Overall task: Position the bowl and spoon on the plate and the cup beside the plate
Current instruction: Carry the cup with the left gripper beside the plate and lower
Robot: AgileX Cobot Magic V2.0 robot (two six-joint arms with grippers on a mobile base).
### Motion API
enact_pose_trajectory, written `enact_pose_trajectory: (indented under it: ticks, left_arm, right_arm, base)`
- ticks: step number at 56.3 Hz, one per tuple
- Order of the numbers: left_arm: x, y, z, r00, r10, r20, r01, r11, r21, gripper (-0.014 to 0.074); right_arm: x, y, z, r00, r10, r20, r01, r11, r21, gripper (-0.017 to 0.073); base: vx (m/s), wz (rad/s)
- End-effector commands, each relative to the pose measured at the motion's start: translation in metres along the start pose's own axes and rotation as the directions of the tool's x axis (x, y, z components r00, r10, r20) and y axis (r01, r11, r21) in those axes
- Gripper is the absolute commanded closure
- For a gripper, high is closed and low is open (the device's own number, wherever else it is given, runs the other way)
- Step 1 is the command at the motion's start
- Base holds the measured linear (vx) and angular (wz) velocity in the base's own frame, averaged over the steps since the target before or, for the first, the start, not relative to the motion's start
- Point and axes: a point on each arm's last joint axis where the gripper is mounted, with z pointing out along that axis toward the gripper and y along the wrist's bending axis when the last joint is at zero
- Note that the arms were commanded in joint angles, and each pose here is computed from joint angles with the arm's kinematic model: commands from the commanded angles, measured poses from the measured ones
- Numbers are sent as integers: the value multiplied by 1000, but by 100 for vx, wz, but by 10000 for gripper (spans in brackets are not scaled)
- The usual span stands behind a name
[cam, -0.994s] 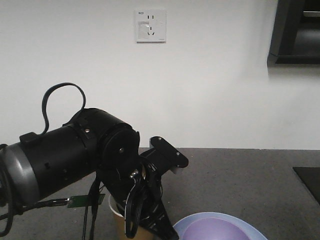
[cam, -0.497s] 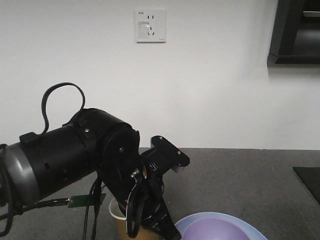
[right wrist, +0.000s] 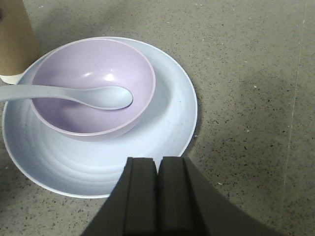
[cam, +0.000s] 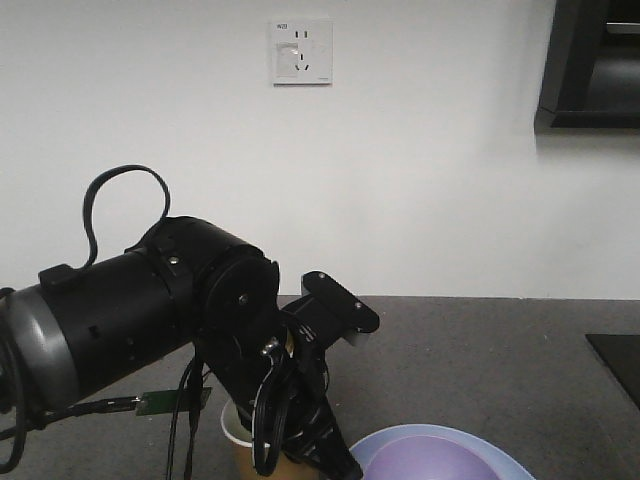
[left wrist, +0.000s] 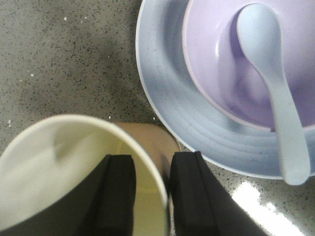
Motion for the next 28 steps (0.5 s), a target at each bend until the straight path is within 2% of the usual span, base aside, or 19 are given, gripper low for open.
enact_pose_trajectory:
  ticks: [1, 13, 28]
  left_arm:
    - [-6, -1, -30, 993, 2, 119, -1, 1000, -10, 253]
    - [-6, -1, -34, 991, 10, 130, -8, 1000, -13, 210]
    - [-5, -1, -37, 991, 10, 134, -8, 1000, -13, 110]
  right_arm:
    - [-13, -2, -6, 996, -6, 90, 4, 1000, 23, 568]
    - [-13, -2, -6, 996, -6, 91, 4, 1000, 23, 568]
    - [-13, -2, -6, 996, -6, 91, 4, 1000, 23, 568]
  base:
    - [0, 0]
    - [0, 0]
    - [0, 0]
